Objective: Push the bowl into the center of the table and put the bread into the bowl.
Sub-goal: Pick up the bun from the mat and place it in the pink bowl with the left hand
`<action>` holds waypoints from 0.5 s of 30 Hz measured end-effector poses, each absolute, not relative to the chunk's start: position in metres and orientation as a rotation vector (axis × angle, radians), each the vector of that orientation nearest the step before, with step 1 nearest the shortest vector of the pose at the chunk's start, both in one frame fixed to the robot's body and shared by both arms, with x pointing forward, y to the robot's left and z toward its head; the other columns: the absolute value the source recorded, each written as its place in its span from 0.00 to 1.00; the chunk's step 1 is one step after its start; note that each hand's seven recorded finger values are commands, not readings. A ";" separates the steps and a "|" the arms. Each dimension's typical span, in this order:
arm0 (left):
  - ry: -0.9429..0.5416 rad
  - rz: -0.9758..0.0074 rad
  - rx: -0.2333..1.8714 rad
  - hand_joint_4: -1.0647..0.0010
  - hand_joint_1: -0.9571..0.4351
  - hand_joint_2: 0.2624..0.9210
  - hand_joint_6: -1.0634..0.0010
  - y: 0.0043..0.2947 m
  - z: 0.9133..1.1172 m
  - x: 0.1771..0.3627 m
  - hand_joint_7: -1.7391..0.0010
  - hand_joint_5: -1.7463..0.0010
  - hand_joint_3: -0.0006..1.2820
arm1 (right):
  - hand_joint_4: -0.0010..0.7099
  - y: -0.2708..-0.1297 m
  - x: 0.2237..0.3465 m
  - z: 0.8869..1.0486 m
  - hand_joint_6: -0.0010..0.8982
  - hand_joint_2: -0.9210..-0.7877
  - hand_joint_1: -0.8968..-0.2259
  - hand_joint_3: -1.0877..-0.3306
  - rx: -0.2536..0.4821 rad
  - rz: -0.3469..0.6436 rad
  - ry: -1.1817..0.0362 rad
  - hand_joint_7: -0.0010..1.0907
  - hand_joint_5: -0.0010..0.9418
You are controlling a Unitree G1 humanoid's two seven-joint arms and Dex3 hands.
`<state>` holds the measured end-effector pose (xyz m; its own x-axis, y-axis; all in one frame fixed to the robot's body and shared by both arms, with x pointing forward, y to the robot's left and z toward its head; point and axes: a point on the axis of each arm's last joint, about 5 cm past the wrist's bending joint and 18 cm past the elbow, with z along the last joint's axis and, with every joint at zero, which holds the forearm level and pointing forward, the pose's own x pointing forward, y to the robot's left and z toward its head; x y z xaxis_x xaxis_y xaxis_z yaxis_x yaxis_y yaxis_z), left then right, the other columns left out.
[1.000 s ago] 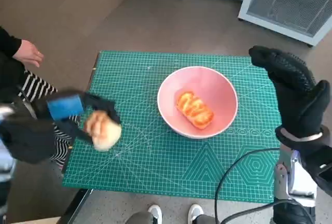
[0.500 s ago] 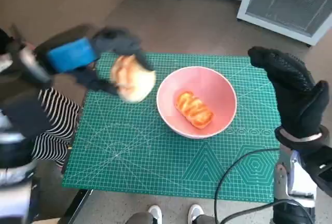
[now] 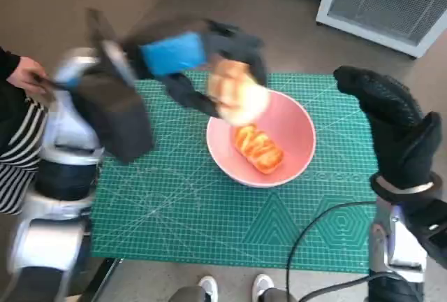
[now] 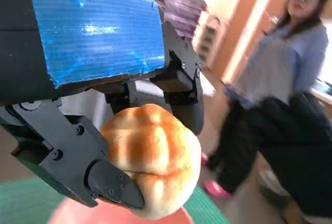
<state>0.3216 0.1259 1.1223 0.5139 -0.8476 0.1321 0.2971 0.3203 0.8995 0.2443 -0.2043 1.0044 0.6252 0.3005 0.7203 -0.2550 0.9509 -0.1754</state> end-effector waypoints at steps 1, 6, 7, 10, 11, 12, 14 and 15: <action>-0.675 -0.847 0.961 0.34 0.69 0.98 0.38 0.123 1.119 0.324 0.34 0.35 0.05 | 0.22 -0.205 0.243 1.005 0.09 0.00 0.30 0.55 -0.059 0.315 -0.837 0.40 0.00; -0.629 -0.887 0.968 0.50 0.69 1.00 0.47 0.112 1.102 0.336 0.26 0.28 0.13 | 0.22 -0.208 0.240 1.008 0.09 0.00 0.30 0.54 -0.066 0.294 -0.835 0.40 0.00; -0.616 -0.890 0.973 0.54 0.64 1.00 0.49 0.110 1.099 0.339 0.24 0.33 0.14 | 0.22 -0.208 0.240 1.008 0.09 0.00 0.30 0.54 -0.068 0.290 -0.835 0.41 0.00; -0.581 -0.889 0.999 0.61 0.55 0.95 0.58 0.104 1.092 0.344 0.43 0.62 0.13 | 0.22 -0.210 0.238 1.010 0.09 0.00 0.30 0.54 -0.079 0.279 -0.837 0.41 0.00; -0.570 -0.883 1.013 0.61 0.54 0.95 0.59 0.102 1.091 0.345 0.55 0.73 0.09 | 0.22 -0.210 0.238 1.011 0.09 0.00 0.30 0.54 -0.080 0.275 -0.838 0.41 0.00; -0.558 -0.880 1.024 0.60 0.54 0.96 0.59 0.100 1.089 0.346 0.63 0.82 0.06 | 0.22 -0.210 0.238 1.012 0.09 0.00 0.30 0.54 -0.082 0.273 -0.839 0.41 0.00; -0.543 -0.873 1.042 0.60 0.53 0.97 0.60 0.097 1.086 0.348 0.71 0.90 0.04 | 0.22 -0.210 0.237 1.013 0.09 0.00 0.30 0.54 -0.086 0.271 -0.843 0.41 0.00; -0.536 -0.869 1.048 0.62 0.52 0.97 0.62 0.096 1.085 0.348 0.75 0.94 0.03 | 0.22 -0.210 0.237 1.014 0.09 0.00 0.29 0.54 -0.088 0.269 -0.845 0.41 0.00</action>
<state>0.3484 0.0957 1.0848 0.5650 -0.8249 -0.0153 0.3563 0.2272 0.9063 0.2369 -0.2103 1.0136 0.6321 0.2697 0.7264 -0.2001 0.9625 -0.1833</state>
